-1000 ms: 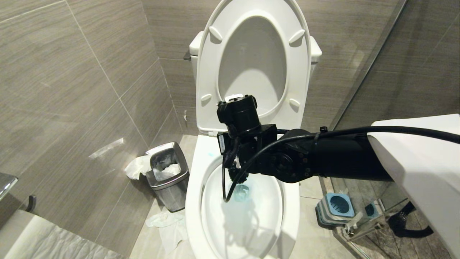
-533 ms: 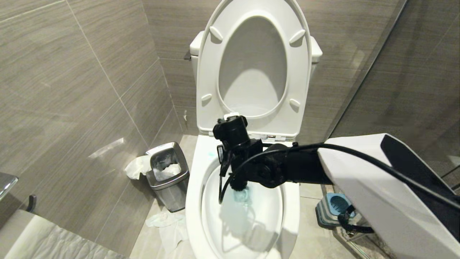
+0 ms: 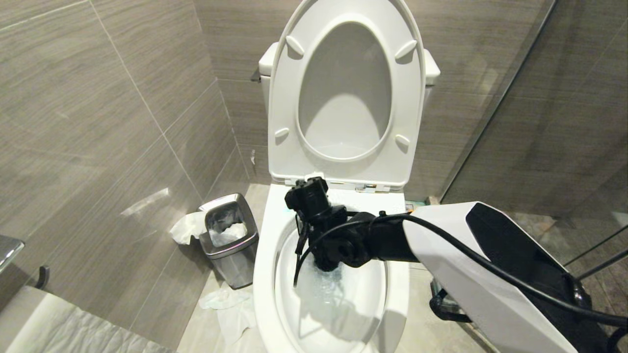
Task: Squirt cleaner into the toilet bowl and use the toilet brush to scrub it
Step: Scrub the toilet bowl
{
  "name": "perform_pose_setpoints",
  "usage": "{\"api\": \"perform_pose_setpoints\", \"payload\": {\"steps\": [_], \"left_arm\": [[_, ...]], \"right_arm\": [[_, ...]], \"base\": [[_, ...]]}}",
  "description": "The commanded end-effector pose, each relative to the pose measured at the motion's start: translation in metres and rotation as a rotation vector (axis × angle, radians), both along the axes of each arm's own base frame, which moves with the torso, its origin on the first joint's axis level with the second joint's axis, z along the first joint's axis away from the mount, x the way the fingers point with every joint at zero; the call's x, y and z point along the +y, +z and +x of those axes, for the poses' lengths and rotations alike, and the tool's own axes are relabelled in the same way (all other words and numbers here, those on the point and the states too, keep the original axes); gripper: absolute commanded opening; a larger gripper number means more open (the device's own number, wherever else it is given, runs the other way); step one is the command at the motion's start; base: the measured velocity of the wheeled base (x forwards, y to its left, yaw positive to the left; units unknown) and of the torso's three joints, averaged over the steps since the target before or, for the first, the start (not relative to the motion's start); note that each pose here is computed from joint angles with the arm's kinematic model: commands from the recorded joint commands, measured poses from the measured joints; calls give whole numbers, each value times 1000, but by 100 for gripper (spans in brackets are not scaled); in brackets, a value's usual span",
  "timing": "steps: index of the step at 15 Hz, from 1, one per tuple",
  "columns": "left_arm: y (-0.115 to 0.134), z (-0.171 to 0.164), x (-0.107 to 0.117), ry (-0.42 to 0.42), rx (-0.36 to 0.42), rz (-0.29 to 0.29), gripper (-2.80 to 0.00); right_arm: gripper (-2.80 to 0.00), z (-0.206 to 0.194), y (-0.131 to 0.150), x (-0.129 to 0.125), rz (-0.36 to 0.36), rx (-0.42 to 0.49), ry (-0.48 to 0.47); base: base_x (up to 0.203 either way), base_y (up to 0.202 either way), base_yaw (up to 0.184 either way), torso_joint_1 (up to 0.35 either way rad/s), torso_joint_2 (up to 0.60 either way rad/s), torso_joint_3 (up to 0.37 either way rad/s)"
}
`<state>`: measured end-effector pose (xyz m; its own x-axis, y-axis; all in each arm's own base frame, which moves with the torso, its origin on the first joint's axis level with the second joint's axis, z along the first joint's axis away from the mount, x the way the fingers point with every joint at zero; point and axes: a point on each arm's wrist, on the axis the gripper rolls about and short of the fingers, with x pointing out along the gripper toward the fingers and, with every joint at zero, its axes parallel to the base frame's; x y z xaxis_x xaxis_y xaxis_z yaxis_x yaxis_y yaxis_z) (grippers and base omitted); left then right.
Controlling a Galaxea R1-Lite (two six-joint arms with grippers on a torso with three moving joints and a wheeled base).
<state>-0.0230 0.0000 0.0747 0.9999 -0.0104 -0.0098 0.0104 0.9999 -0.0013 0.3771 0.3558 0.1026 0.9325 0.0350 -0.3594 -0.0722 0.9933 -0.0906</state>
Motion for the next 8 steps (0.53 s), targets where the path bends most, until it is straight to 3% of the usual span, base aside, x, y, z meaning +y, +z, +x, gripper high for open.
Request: {"api": "perform_pose_setpoints", "payload": {"steps": [1, 4, 5, 8], "left_arm": [[0, 0, 0, 0, 1, 0, -280], [0, 0, 0, 1, 1, 0, -280], [0, 0, 0, 0, 1, 0, -280], [0, 0, 0, 0, 1, 0, -280]], "right_arm": [[-280, -20, 67, -9, 67, -85, -14], [-280, -52, 130, -22, 109, -141, -16], [-280, -57, 134, -22, 109, -144, -16], [-280, -48, 108, -12, 73, -108, -15]], "base": [[0, 0, 0, 0, 0, 0], [0, 0, 0, 0, 0, 0], [0, 0, 0, 0, 0, 0], [0, 0, 0, 0, 0, 0]]}}
